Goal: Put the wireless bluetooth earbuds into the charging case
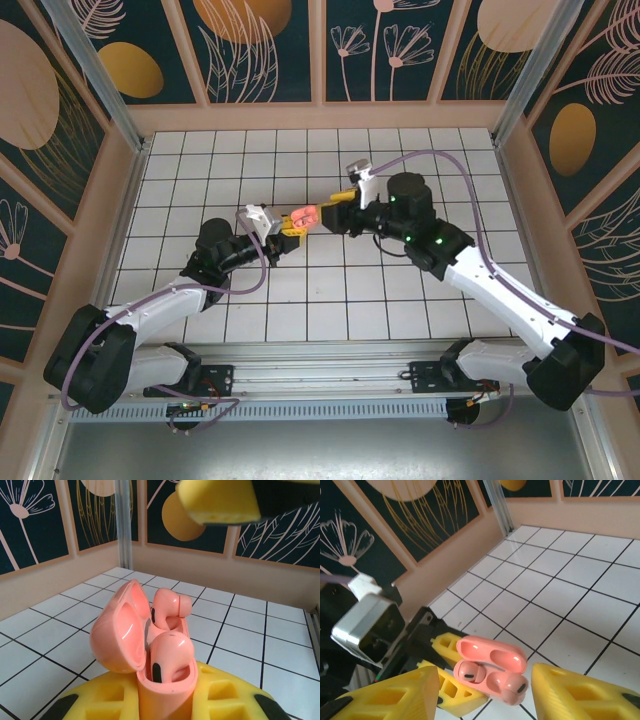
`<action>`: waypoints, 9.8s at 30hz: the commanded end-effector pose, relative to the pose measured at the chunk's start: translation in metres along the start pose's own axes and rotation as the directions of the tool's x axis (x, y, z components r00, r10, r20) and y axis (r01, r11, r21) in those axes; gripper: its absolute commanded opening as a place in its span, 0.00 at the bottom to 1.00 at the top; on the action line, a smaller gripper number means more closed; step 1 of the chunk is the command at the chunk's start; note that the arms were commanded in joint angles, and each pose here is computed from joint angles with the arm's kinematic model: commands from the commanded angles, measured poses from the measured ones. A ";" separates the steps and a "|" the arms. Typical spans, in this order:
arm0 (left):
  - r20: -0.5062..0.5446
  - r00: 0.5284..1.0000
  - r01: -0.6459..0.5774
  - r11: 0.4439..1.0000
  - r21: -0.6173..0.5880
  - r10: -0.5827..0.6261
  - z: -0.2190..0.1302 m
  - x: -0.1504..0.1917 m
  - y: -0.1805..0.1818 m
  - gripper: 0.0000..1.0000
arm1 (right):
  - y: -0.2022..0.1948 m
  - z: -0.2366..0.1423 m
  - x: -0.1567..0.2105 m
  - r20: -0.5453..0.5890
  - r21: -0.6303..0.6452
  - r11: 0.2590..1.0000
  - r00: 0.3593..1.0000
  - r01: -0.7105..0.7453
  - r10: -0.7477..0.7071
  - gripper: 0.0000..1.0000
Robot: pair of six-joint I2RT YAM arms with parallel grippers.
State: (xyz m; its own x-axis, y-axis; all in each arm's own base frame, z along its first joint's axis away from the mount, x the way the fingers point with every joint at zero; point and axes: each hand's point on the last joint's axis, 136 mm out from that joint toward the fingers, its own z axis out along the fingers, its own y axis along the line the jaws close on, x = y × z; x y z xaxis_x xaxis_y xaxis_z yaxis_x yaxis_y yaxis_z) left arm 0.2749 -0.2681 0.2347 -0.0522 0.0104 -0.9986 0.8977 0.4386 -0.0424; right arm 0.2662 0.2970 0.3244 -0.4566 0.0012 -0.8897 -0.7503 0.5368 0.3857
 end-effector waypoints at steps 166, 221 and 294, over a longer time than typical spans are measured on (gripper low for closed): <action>-0.350 0.239 0.756 0.400 -0.519 -0.906 0.112 0.162 0.084 0.16 | -0.142 -0.053 0.087 0.170 0.351 0.680 0.758 -0.644 0.630 0.46; 0.018 0.654 0.383 0.310 -0.870 -0.756 -0.092 0.090 0.227 0.72 | -0.230 -0.089 0.105 0.251 0.612 0.643 0.884 -0.460 0.393 0.99; 0.056 0.996 0.078 0.345 -0.935 -0.074 -0.208 0.097 0.222 0.99 | -0.326 -0.153 0.130 0.268 0.805 0.583 0.942 -0.105 -0.200 0.99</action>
State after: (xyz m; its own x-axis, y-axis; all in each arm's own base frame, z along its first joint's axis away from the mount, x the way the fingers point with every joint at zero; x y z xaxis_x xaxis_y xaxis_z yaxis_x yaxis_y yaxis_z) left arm 0.3745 0.0191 0.1286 -0.1112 -0.0884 -0.9899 -0.1207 0.9899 -0.0748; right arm 0.3730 -0.0056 0.1059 -0.2108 0.1411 -0.9673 -0.0108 0.9891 0.1466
